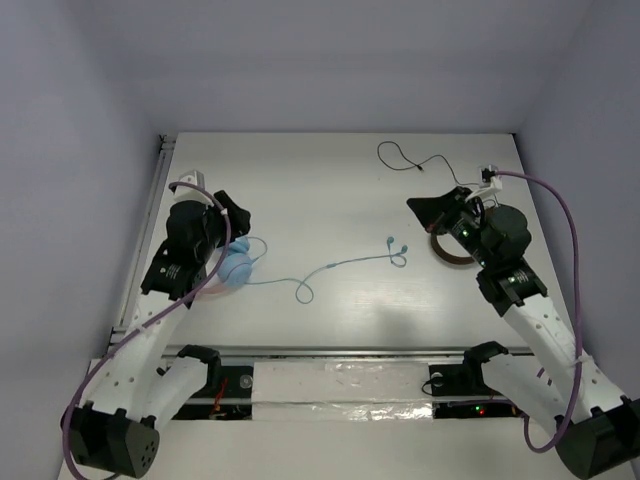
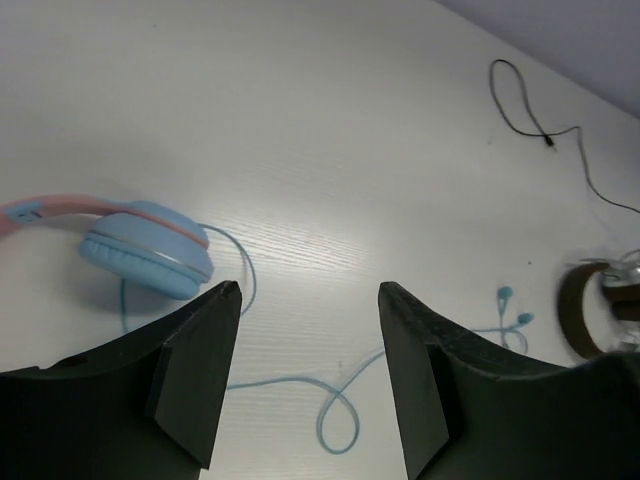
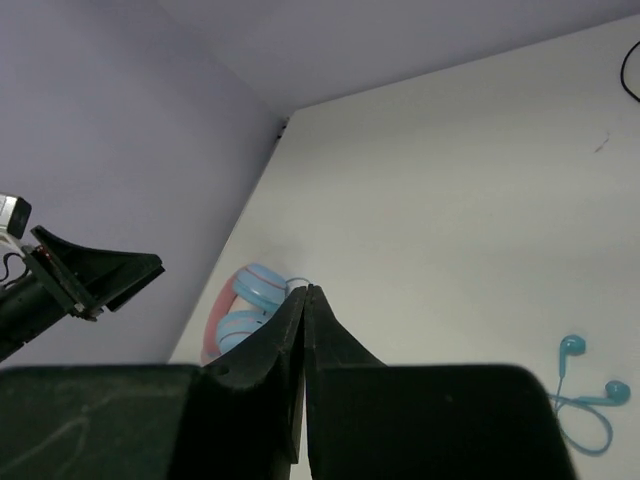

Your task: Wrap the headphones

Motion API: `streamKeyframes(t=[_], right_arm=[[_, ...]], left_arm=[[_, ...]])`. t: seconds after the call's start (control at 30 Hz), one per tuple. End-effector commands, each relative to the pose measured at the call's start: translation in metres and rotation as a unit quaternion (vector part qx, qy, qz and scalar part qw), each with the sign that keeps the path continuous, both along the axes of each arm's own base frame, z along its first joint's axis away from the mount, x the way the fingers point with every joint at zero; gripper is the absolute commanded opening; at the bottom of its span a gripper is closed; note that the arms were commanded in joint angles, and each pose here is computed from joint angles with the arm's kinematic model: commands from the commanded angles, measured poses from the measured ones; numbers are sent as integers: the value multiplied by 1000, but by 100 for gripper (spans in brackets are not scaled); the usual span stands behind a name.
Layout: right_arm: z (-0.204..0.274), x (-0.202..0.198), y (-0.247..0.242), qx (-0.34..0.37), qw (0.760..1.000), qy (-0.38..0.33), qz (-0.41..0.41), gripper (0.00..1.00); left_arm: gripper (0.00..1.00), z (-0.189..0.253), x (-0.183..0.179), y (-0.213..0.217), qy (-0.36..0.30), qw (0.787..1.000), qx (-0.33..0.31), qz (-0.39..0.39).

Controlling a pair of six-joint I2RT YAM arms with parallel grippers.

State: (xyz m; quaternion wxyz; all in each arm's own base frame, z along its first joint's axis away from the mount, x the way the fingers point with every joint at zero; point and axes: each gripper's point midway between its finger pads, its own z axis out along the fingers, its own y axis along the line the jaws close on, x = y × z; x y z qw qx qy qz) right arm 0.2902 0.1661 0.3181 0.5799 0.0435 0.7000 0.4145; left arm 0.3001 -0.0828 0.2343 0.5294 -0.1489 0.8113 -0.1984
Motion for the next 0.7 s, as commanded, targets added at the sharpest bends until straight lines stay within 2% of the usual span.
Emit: streamKeyframes(t=[0.0,0.03,0.07,0.1,0.2,0.23,0.27,0.3,0.37,0.4,0.43,0.5,0.63,0.67], right_arm=[[7,7,-5,-12,999,-19,-24,8],[3,9,-7,-18,999,-12,-31,12],[3,10,-8,-22,999,-13,-33,18],[3,10,-7,-23,999,-14,-32,30],[-1,12,-5,-24,999,-15,-25,55],[-3,13,-4,-24,999,-13,-24,55],[-4,13,-4,-29,999,-10,-23,51],[-3,10,-1,-29,999,-13,-13,33],[3,7,-1,-21,999,-26,-9,10],[3,7,-2,-22,999,-28,-14,3],[2,6,-3,-24,999,-25,-16,0],[7,2,-4,-22,999,-32,-13,0],[7,2,-2,-19,999,-33,-10,1],[6,3,-2,-19,999,-31,-9,2]], left_arm=[[55,7,6,24,9,997,48,52],[52,-3,5,27,30,996,52,61],[42,-6,5,29,39,995,46,74],[37,-11,4,30,48,995,43,80],[19,-28,1,46,88,988,45,116],[10,-37,-1,54,109,984,51,129],[0,-41,-1,60,118,982,52,137],[0,-44,-1,76,127,977,57,160],[0,-53,-2,94,144,969,70,186],[0,-58,-2,102,151,966,77,194],[0,-68,-3,116,171,959,86,210],[0,-78,-4,127,191,951,89,224],[14,-95,-2,144,214,945,84,234],[20,-98,-5,154,222,940,86,246]])
